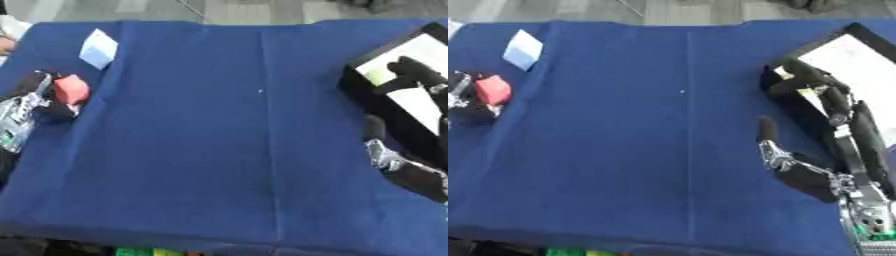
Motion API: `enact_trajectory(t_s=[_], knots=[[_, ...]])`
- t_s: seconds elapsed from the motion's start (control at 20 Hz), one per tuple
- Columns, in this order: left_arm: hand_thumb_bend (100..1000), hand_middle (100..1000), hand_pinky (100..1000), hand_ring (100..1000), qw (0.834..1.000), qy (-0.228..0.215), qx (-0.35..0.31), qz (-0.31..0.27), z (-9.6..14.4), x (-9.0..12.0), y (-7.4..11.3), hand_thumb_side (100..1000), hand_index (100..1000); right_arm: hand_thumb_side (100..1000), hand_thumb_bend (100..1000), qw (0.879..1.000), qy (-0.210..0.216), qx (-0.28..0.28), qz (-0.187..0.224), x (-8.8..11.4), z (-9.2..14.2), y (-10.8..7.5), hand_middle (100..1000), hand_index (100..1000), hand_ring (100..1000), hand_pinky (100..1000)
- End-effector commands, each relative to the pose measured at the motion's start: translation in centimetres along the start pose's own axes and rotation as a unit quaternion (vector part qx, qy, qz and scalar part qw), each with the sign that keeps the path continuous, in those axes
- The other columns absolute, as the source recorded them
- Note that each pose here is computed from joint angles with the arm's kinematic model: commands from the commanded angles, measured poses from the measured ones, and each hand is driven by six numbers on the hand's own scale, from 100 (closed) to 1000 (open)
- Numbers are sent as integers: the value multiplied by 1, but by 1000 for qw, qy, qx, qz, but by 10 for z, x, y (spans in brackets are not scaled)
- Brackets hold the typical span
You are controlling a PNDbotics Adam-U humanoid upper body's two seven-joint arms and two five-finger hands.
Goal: Pick up the objects with one hand, pass them to the other hand, and then place them into the box on the other side of the table.
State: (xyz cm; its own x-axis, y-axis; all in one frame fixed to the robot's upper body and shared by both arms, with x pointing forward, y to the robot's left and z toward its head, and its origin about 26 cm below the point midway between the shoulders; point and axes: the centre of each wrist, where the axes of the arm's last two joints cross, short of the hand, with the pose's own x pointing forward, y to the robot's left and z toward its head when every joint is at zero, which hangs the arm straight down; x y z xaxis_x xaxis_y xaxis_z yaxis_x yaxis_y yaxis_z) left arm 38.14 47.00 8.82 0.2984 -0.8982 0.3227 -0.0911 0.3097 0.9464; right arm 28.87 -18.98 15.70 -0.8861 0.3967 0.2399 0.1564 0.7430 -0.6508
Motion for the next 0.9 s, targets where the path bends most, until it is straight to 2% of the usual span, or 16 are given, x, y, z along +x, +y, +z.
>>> enact_trajectory(t_s=[0.05, 0.55, 0.7, 0.9], knots=[[100, 426, 645, 446, 998, -17, 63, 22, -1, 6, 24, 187, 582, 240, 100, 1000, -12, -5, 6, 3, -3, -7, 617, 937, 856, 840], [100, 412, 659, 441, 976, -87, 156, 124, 26, 39, 56, 267, 554, 230, 100, 1000, -15, -1, 7, 2, -3, -7, 618, 934, 854, 840], [100, 415, 663, 444, 970, -95, 164, 150, 34, 45, 62, 307, 556, 230, 100, 1000, -16, 2, 6, 3, -3, -7, 619, 935, 854, 840], [100, 415, 667, 443, 965, -103, 166, 176, 41, 47, 65, 317, 554, 229, 100, 1000, -16, 3, 6, 2, -3, -7, 619, 934, 854, 840]])
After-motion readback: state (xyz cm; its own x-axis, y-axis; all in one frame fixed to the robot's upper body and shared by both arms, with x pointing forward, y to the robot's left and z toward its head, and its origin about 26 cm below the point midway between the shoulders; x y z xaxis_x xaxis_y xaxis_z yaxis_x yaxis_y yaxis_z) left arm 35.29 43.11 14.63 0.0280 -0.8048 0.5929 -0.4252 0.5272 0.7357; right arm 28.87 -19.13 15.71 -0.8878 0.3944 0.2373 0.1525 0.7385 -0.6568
